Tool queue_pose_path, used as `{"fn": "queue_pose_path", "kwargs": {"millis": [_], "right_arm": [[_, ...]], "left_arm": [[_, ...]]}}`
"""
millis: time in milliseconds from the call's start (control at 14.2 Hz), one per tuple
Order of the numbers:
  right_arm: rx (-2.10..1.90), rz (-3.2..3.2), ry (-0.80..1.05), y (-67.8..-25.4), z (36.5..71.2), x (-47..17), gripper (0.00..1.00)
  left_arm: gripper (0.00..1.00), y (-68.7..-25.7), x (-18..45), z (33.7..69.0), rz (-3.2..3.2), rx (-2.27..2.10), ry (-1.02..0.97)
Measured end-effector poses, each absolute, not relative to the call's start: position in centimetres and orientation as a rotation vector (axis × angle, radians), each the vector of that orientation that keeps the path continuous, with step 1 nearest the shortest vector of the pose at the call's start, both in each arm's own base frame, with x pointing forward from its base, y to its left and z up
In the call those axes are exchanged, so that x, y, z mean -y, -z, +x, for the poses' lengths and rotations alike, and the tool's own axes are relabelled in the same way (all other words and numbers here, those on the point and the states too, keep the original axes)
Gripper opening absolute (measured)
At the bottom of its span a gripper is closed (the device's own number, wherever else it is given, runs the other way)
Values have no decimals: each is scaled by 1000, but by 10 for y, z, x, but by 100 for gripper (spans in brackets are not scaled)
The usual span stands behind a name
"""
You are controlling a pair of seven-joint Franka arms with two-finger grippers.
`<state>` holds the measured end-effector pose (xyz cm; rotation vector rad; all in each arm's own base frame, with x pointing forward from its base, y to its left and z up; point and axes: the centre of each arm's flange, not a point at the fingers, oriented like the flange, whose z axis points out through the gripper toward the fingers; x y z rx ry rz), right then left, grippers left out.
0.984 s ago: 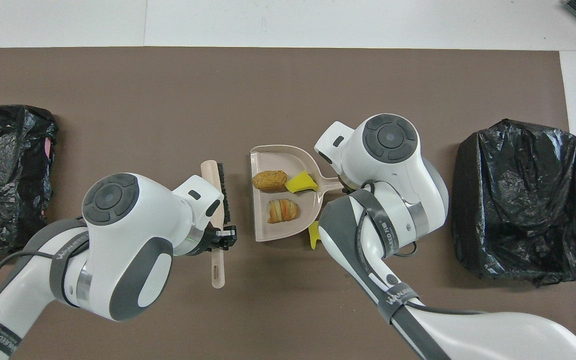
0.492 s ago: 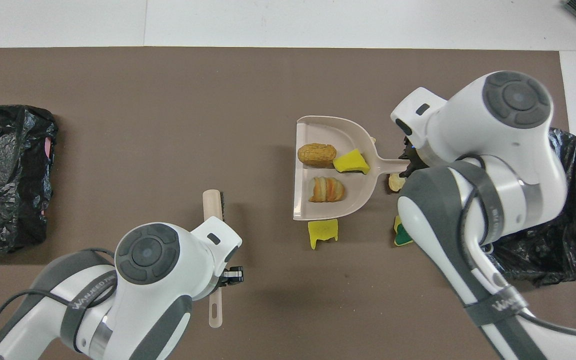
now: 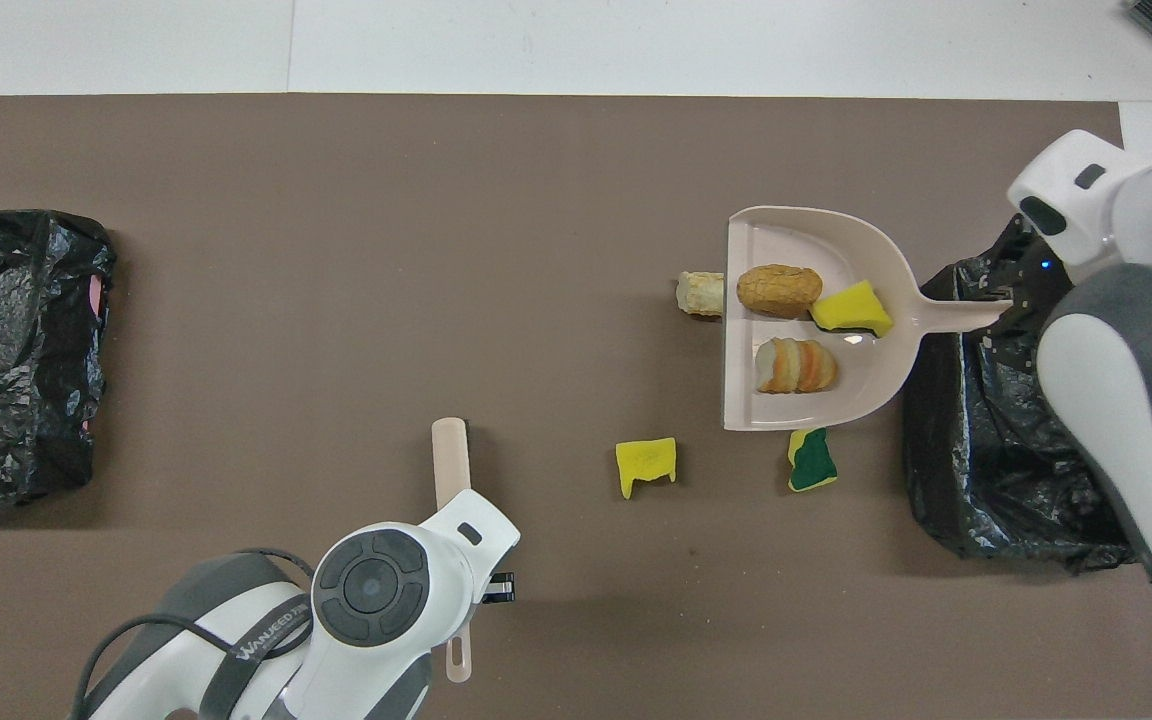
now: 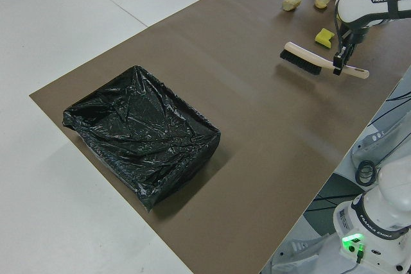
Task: Sweep and dump trash in bin
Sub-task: 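Carry the loaded dustpan over the bin with the right gripper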
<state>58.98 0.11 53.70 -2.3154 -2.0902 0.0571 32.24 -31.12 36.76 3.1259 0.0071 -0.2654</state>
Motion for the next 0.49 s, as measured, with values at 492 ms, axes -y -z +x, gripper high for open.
{"fn": "queue_pose_path", "kwargs": {"millis": [492], "right_arm": [[2110, -2378, -218, -561, 558, 165, 33]], "left_arm": [[26, -348, 320, 308, 3134, 3, 256]]}}
